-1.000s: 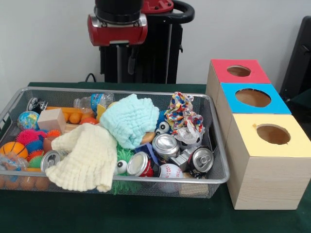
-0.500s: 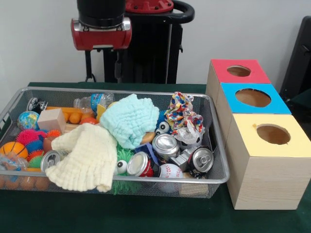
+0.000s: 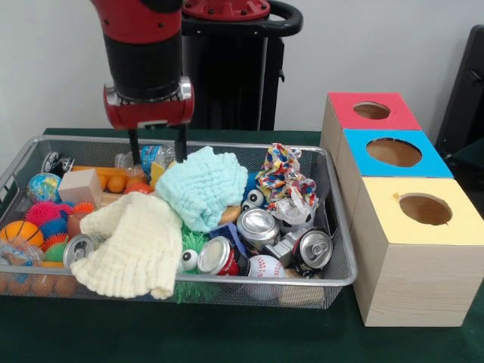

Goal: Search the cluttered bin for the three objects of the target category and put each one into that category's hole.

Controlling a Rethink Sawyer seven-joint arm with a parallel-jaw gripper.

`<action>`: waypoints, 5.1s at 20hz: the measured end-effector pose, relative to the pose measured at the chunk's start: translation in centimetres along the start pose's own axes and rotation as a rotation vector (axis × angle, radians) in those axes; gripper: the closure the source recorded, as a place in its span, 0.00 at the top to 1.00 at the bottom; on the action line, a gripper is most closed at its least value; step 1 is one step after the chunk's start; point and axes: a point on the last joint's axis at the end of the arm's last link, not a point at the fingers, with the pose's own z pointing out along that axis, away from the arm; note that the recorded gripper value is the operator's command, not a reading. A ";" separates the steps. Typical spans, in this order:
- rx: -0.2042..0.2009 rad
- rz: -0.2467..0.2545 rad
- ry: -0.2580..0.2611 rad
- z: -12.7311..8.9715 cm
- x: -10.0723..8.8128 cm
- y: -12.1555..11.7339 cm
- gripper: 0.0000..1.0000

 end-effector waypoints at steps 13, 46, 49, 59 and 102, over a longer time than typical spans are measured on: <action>-0.015 -0.024 -0.039 4.3 -6.3 1.8 1.00; -0.074 0.044 -0.107 10.3 -5.5 -7.8 1.00; -0.098 0.037 -0.160 11.8 -5.8 -8.2 1.00; -0.169 0.011 -0.220 13.5 -5.8 -9.1 1.00; 0.165 -0.235 -0.062 -11.8 0.5 1.5 0.00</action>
